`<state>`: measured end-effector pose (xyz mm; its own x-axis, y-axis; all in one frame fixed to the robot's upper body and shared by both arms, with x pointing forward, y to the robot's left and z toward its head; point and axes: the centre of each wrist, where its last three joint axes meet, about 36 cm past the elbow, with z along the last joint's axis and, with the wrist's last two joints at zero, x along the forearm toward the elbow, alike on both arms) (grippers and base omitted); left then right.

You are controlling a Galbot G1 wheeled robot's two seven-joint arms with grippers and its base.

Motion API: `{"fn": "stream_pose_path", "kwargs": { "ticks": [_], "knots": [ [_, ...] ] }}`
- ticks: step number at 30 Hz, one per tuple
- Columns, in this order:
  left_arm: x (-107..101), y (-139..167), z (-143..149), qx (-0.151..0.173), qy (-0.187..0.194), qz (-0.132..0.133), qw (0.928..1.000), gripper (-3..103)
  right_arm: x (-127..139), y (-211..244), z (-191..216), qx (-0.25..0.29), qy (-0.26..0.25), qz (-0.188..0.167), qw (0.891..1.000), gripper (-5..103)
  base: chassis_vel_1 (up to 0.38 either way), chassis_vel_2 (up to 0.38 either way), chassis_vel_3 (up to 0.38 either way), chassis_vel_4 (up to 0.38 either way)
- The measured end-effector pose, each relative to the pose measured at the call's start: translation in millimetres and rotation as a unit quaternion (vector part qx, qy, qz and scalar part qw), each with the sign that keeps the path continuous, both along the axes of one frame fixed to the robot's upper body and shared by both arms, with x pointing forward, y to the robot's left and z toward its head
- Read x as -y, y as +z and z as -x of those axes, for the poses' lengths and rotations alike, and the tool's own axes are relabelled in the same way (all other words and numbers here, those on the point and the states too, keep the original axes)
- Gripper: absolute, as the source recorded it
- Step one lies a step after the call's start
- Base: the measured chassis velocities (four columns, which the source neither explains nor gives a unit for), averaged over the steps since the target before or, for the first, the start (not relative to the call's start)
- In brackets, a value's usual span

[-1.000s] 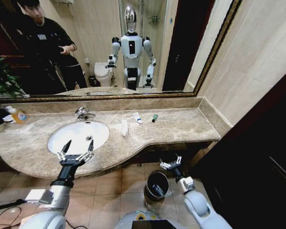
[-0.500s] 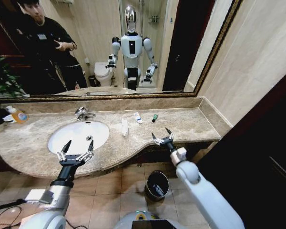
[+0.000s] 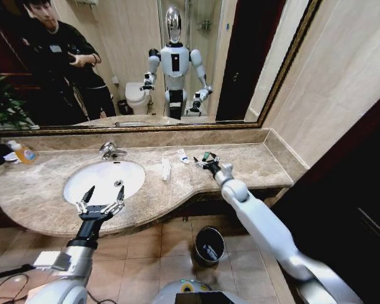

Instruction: Pick up the trash from the sink and place it in the trash bin.

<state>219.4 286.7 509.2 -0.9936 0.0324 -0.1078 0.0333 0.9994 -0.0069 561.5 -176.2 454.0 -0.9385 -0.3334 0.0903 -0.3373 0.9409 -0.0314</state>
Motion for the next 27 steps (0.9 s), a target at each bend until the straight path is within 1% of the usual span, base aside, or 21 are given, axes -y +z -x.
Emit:
{"fn": "stream_pose_path", "kwargs": {
  "ticks": [6,8,10,11,14,17,19,22,27],
  "knots": [
    [0.0,0.0,0.0,0.000,0.000,0.000,1.0000,100,-8.4,-7.1,-22.5,-0.018,-0.018,0.009,1.000,100,0.000,0.000,0.000,0.000],
    [0.0,0.0,0.0,0.000,0.000,0.000,1.0000,100,-14.6,-6.5,-32.3,-0.037,-0.040,0.010,0.998,100,0.000,0.000,0.000,0.000],
    [0.0,0.0,0.0,0.000,0.000,0.000,1.0000,100,-24.0,-1.7,-37.6,-0.059,-0.065,0.003,0.996,100,0.000,0.000,0.000,0.000],
    [0.0,0.0,0.0,0.000,0.000,0.000,1.0000,100,-24.0,-1.7,-37.6,-0.059,-0.065,0.003,0.996,100,0.000,0.000,0.000,0.000],
    [0.0,0.0,0.0,0.000,0.000,0.000,1.0000,100,-36.9,5.7,-46.1,-0.083,-0.090,-0.007,0.992,100,0.000,0.000,0.000,0.000],
    [0.0,0.0,0.0,0.000,0.000,0.000,1.0000,100,-42.1,7.2,-51.5,-0.091,-0.104,-0.005,0.990,100,0.000,0.000,0.000,0.000],
    [0.0,0.0,0.0,0.000,0.000,0.000,1.0000,100,-43.7,7.9,-53.8,-0.094,-0.109,-0.004,0.990,100,0.000,0.000,0.000,0.000],
    [0.0,0.0,0.0,0.000,0.000,0.000,1.0000,100,-49.5,8.6,-64.4,-0.110,-0.131,-0.007,0.985,100,0.000,0.000,0.000,0.000],
    [0.0,0.0,0.0,0.000,0.000,0.000,1.0000,100,-45.3,5.6,-71.5,-0.127,-0.150,-0.010,0.980,100,0.000,0.000,0.000,0.000]
  ]
}}
